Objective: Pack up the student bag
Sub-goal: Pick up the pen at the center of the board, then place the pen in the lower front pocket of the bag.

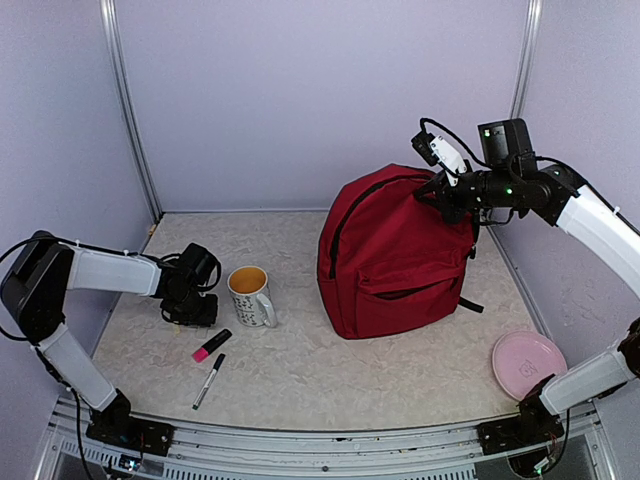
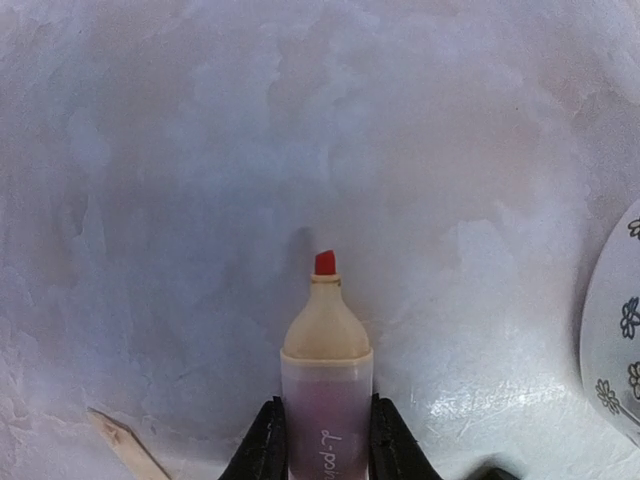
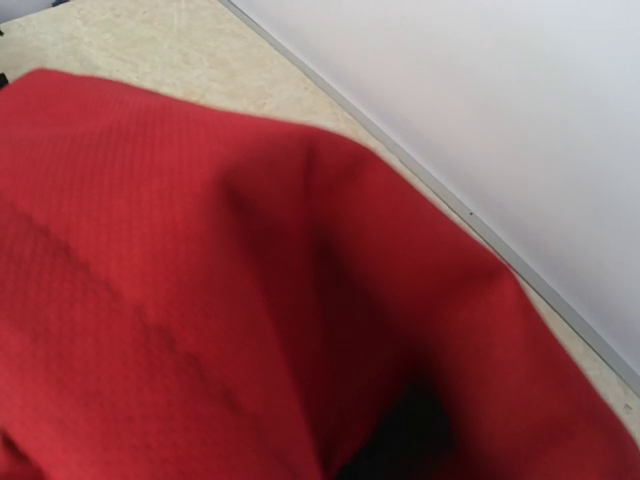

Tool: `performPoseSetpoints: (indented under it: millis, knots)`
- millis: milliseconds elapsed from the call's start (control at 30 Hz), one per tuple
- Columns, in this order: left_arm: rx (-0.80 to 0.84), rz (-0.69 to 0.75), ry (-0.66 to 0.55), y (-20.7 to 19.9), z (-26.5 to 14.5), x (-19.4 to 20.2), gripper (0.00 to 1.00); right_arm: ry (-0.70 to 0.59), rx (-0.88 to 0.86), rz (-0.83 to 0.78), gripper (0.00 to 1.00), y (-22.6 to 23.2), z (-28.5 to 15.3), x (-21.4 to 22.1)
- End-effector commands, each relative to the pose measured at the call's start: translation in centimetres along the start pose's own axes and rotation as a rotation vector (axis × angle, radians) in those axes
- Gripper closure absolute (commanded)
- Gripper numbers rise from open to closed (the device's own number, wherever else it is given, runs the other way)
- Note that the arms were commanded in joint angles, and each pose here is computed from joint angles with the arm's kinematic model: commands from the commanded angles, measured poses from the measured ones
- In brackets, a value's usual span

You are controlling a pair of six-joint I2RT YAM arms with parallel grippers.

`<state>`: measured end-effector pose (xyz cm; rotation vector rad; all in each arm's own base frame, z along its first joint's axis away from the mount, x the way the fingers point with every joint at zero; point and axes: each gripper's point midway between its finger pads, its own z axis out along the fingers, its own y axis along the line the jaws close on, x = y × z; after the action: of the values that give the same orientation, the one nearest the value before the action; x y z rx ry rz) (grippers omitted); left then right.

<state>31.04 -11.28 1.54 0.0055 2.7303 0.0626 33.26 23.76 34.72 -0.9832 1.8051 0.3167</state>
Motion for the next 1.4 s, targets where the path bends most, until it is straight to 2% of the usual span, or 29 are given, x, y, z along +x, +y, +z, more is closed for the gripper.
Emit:
performPoseSetpoints:
  millis: [0, 200, 333, 500, 600, 700, 867, 1033, 1167, 1367]
  knots:
    - [-0.019, 0.003, 0.015, 0.5, -0.8, 0.4, 0.84, -0.017, -0.020, 0.022, 1.00, 0.1, -0.2, -0.7]
    - [0.060, -0.052, -0.149, -0.3, -5.4, -3.8, 0.88, -0.032, 0.006, 0.028, 1.00, -0.3, -0.7, -1.1]
    - [0.099, -0.053, -0.300, -1.2, -10.7, -7.1, 0.89, -0.046, 0.028, 0.037, 1.00, -0.7, -1.0, -1.4]
    - [0.296, 0.156, -0.632, -8.9, -22.5, -9.6, 0.91, -0.058, 0.029, 0.044, 1.00, -0.8, -0.8, -1.8]
    - [0.468, 0.374, -0.791, -15.5, -29.0, -7.7, 0.89, -0.055, 0.029, 0.048, 1.00, -0.8, -0.6, -1.8]
    - [0.630, 0.574, -0.854, -22.5, -32.2, -4.4, 0.87, -0.042, 0.029, 0.054, 1.00, -0.8, -0.4, -1.5]
    - [0.757, 0.846, -0.797, -32.8, -30.6, -1.8, 0.91, -0.031, 0.021, 0.068, 1.00, -0.7, -0.3, -1.2]
    - [0.771, 0.995, -0.851, -39.1, -29.4, -2.4, 0.91, -0.028, 0.007, 0.082, 1.00, -0.3, -0.4, -1.0]
    - [0.662, 1.071, -0.892, -42.7, -27.5, -3.9, 0.92, -0.025, -0.010, 0.093, 1.00, -0.1, -0.3, -0.8]
    - [0.465, 1.077, -0.960, -44.6, -24.0, -5.1, 0.93, -0.015, -0.018, 0.098, 1.00, 0.1, 0.0, -0.4]
